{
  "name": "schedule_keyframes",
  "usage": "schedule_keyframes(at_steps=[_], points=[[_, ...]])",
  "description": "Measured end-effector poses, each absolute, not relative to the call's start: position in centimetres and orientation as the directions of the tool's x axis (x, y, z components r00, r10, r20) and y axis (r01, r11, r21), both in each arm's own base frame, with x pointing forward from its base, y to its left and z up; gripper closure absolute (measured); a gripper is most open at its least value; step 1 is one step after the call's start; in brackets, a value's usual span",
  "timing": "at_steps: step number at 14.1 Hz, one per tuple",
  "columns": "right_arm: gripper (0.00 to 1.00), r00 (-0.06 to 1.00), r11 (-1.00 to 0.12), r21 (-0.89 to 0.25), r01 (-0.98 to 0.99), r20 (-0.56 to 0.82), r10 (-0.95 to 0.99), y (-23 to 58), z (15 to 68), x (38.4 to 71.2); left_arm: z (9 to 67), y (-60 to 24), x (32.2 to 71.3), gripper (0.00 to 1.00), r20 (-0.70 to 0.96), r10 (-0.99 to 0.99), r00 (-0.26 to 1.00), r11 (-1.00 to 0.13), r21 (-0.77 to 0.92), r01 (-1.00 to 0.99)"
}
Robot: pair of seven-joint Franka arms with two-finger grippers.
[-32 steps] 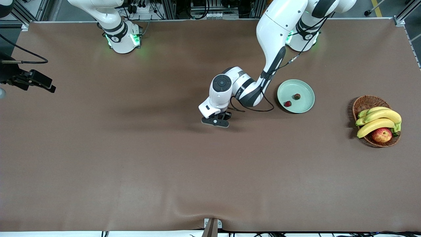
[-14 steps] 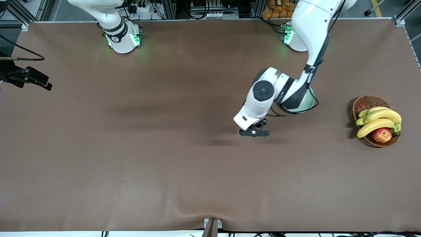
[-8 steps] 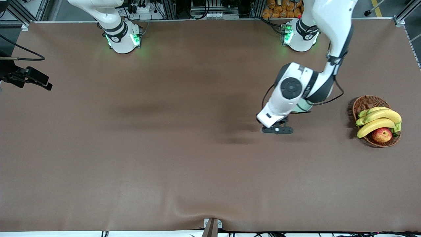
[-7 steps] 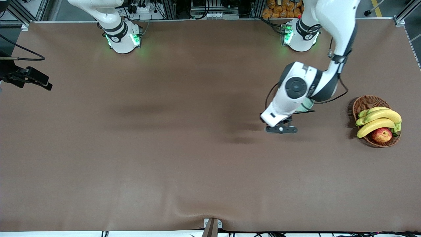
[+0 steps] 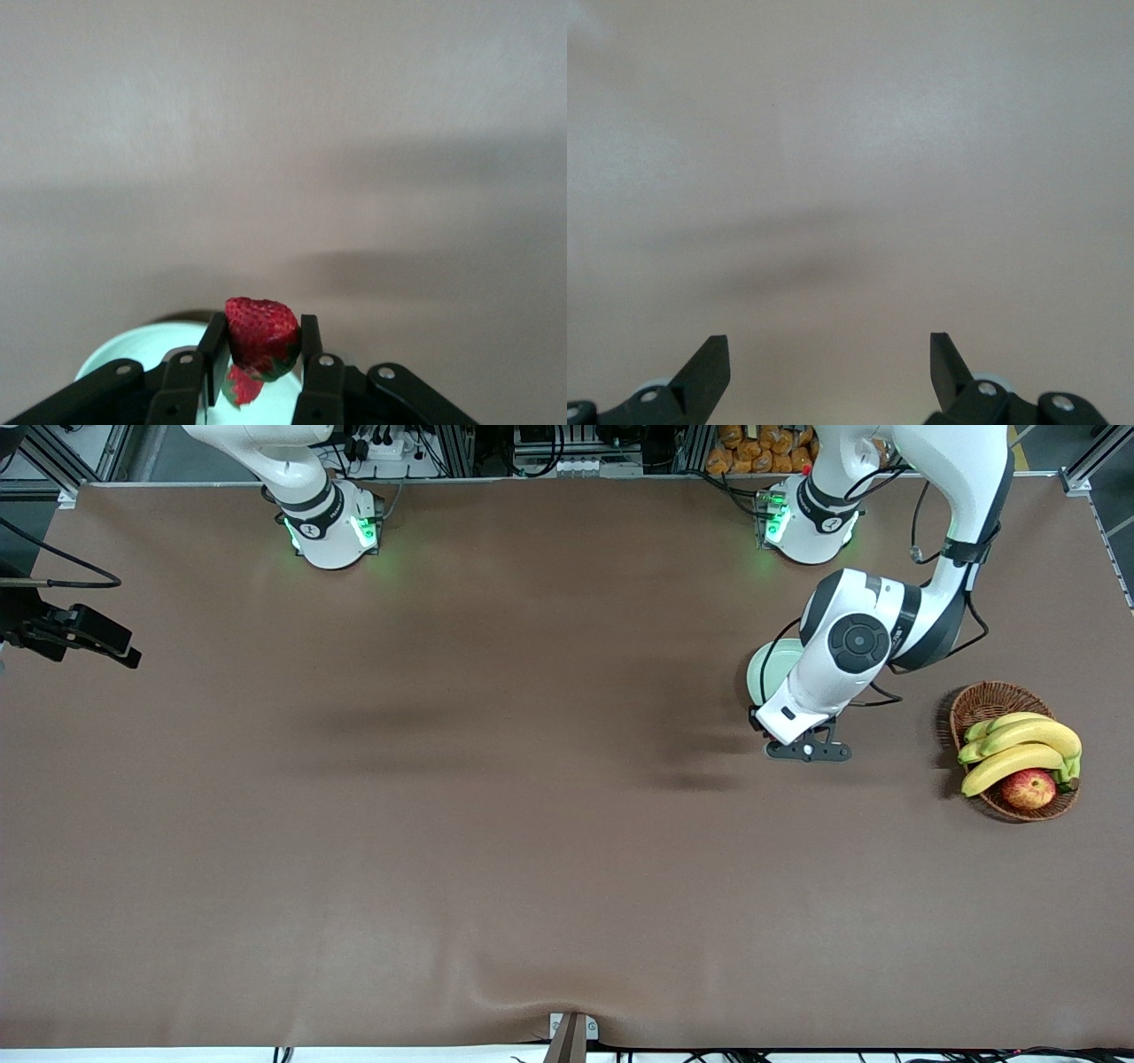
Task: Collect all strawberries into plate
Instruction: 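Carry the strawberry over the plate and open the left gripper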
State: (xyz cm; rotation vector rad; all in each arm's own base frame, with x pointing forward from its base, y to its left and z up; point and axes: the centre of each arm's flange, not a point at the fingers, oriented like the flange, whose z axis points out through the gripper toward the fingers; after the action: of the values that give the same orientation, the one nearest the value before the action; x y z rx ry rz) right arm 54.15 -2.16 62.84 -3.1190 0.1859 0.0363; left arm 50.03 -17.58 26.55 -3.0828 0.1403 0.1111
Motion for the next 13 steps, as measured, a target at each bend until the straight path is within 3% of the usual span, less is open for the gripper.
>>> schedule_keyframes(at_steps=[13], points=[[0.00,0.993,-0.993,-0.016,-0.119,-0.024,-0.118,-2.1,62.8,54.1,22.3,-10.8,44.7,0.63,-0.145,-0.066,0.987,-0.996,-0.055,-0.075]])
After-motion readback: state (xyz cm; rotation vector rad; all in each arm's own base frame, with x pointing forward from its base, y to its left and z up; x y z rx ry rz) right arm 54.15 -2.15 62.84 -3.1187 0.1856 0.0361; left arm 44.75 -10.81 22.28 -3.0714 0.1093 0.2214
